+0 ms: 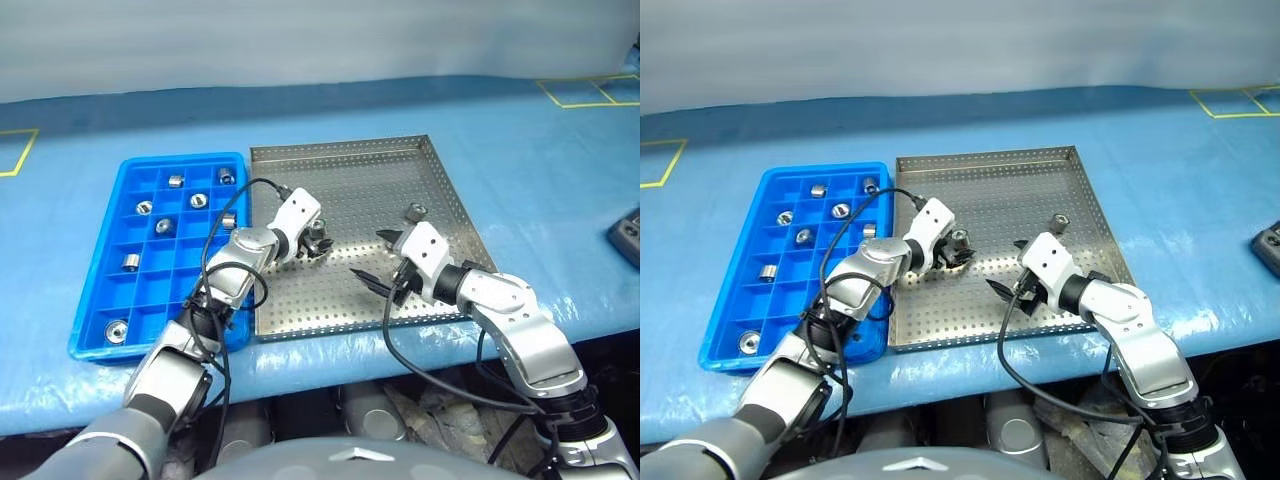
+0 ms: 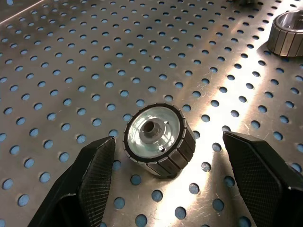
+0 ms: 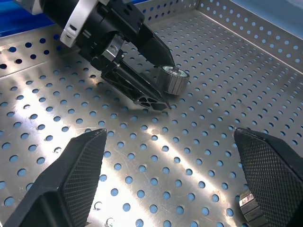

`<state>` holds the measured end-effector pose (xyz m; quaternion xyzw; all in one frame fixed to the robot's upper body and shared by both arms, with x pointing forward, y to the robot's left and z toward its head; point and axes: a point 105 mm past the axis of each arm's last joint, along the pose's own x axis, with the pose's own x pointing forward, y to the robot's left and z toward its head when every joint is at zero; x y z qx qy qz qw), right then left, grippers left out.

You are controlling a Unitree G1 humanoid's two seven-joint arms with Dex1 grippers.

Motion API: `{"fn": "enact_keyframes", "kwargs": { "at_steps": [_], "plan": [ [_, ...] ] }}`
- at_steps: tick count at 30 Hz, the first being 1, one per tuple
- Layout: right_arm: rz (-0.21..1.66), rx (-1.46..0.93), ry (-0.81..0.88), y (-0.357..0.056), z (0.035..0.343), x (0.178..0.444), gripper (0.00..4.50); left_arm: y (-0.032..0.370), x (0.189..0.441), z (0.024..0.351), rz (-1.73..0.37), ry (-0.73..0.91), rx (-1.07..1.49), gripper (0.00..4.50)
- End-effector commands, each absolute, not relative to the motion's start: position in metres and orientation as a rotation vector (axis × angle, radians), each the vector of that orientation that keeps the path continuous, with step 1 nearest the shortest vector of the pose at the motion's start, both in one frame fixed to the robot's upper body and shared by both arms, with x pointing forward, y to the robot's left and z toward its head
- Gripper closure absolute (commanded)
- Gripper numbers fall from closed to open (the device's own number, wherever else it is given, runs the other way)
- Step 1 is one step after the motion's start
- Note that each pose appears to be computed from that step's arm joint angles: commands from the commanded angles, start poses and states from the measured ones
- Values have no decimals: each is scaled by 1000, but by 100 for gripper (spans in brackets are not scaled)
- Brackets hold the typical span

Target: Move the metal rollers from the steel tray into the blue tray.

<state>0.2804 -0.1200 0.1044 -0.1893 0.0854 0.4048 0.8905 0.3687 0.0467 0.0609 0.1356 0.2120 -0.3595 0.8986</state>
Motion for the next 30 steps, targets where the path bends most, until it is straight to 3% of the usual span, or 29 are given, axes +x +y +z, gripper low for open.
{"fn": "enact_keyframes", "kwargs": {
  "at_steps": [1,4,6,9,16,17,30],
  "plan": [
    [852,-405,127,-116,116,281,0,49,375,67,-723,410,271,56],
    [858,-403,125,-114,116,282,0,53,376,65,-703,411,264,72],
    [862,-402,125,-113,116,282,0,55,376,65,-693,411,259,113],
    [868,-402,125,-112,116,283,0,56,376,65,-696,406,272,209],
    [884,-403,119,-108,116,283,0,54,375,68,-700,390,233,209],
    [887,-403,119,-107,116,283,0,54,374,69,-703,387,236,246],
    [929,-407,113,-99,117,284,0,61,375,78,-670,351,236,246]
  ]
}}
